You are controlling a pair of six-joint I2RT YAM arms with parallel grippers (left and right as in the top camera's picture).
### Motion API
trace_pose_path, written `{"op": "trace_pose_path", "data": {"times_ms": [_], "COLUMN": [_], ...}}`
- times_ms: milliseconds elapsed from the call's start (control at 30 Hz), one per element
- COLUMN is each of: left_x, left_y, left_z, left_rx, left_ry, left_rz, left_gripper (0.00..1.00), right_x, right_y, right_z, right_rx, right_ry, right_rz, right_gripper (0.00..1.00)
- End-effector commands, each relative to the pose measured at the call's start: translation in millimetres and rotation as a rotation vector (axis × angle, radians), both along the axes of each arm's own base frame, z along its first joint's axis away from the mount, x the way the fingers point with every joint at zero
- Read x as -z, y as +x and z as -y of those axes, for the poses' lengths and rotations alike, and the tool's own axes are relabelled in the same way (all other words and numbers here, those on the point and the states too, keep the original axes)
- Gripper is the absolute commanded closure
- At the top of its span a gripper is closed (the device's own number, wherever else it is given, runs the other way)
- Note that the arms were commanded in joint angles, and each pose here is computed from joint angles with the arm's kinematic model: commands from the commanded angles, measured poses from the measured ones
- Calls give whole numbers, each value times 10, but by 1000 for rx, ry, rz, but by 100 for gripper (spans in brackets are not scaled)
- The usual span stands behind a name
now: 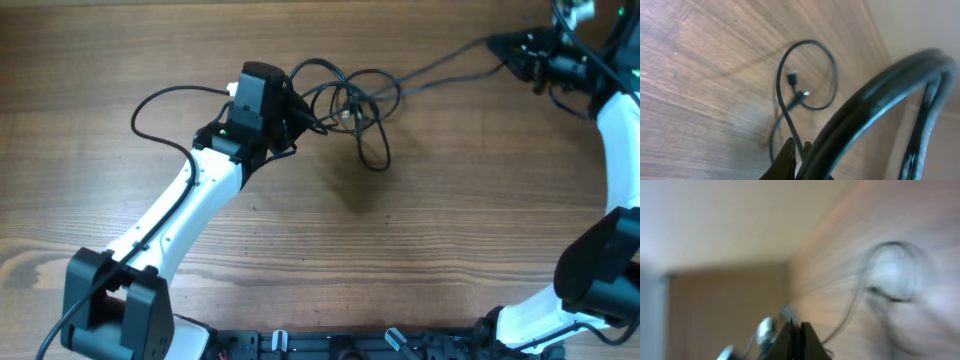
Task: Untangle cables
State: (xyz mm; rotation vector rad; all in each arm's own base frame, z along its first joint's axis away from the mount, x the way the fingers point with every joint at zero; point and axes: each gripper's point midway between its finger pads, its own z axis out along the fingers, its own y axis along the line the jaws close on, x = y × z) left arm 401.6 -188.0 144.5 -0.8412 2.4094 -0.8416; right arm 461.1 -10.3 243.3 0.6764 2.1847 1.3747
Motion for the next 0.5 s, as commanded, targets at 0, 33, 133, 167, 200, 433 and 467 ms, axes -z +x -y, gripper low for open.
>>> {"op": "trace_pose_path", "data": {"times_ms": [0, 33, 133, 167, 200, 433, 467], "left_x": [552, 551, 550, 550, 548, -164, -330], "left_y": [-75, -73, -73, -73, -75, 133, 130], "left_z": [-668, -673, -672, -671, -653, 152, 255], "left_rx": [-128, -130, -130, -130, -114, 385, 444], "left_ry": [248, 250, 250, 250, 249, 64, 30], "left_rz": [-96, -95, -95, -95, -92, 310, 385], "left_gripper": [96, 96, 96, 96, 96, 96, 96], "right_x": [209, 282, 328, 323, 307, 203, 195], "right_y": [-30, -89, -130, -117, -96, -54, -62], "right_z": [1515, 1610, 1670, 1624, 1549, 1121, 1066], "right_rx": [482, 512, 505, 477, 433, 233, 209], "right_ry": [-550, -614, -692, -693, -682, -558, -541], "right_rz": [-91, -135, -151, -135, -108, 15, 25], "right_gripper": [96, 96, 95, 94, 87, 48, 48]}}
